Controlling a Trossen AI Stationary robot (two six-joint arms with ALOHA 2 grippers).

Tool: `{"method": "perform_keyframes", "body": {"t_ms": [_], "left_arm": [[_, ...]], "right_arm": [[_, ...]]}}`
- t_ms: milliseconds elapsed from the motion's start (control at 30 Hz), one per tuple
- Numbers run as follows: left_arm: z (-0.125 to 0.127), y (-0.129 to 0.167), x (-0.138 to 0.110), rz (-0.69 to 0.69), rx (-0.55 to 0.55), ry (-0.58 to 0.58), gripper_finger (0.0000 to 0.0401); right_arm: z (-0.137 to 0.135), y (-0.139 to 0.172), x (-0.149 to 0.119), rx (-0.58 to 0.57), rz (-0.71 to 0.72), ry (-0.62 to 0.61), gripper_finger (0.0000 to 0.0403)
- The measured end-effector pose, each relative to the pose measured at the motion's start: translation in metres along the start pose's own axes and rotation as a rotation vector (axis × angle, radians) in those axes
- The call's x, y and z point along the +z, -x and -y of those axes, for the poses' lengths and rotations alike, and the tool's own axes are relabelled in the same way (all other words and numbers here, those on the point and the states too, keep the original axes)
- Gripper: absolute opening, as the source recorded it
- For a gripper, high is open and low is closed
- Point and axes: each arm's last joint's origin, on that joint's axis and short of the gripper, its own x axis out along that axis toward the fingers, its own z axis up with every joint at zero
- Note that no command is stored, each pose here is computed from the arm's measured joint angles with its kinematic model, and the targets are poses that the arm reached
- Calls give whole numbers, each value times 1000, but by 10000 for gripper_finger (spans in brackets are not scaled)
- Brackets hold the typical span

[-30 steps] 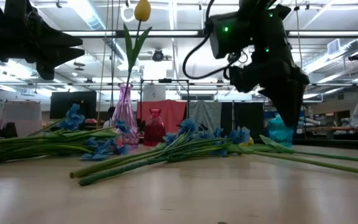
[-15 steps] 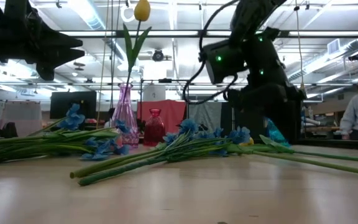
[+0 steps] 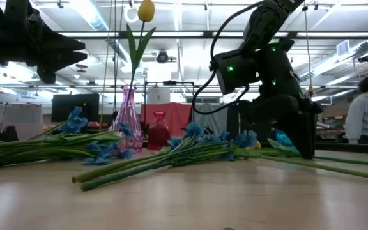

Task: Sort flowers into vase by color
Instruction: Put the right yellow tulip into the pink vase

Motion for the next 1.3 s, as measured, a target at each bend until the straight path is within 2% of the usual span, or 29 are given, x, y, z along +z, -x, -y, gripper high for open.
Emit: {"method": "perform_keyframes", "body": {"t_ms": [133, 300, 400, 533, 667, 1067, 1300], "left_arm": [[0, 0, 0, 0, 0, 0, 163], [0, 0, 0, 0, 0, 0, 163], [0, 0, 0, 0, 0, 0, 163], [0, 0, 0, 0, 0, 0, 163], [0, 0, 0, 0, 0, 0, 163], [0, 0, 0, 0, 0, 0, 163], [0, 0, 0, 0, 0, 0, 163]], "right_arm": [[0, -1, 0, -2, 1, -6, 10], [3, 1, 0, -5, 10, -7, 10], [7, 11, -4, -25, 79, 1, 5], [15, 37, -9, -38, 245, -6, 5], [16, 55, -11, 1, 400, 31, 5], [6, 120, 2, 211, 1001, 223, 5], [2, 164, 22, 408, 1417, 332, 5]]}}
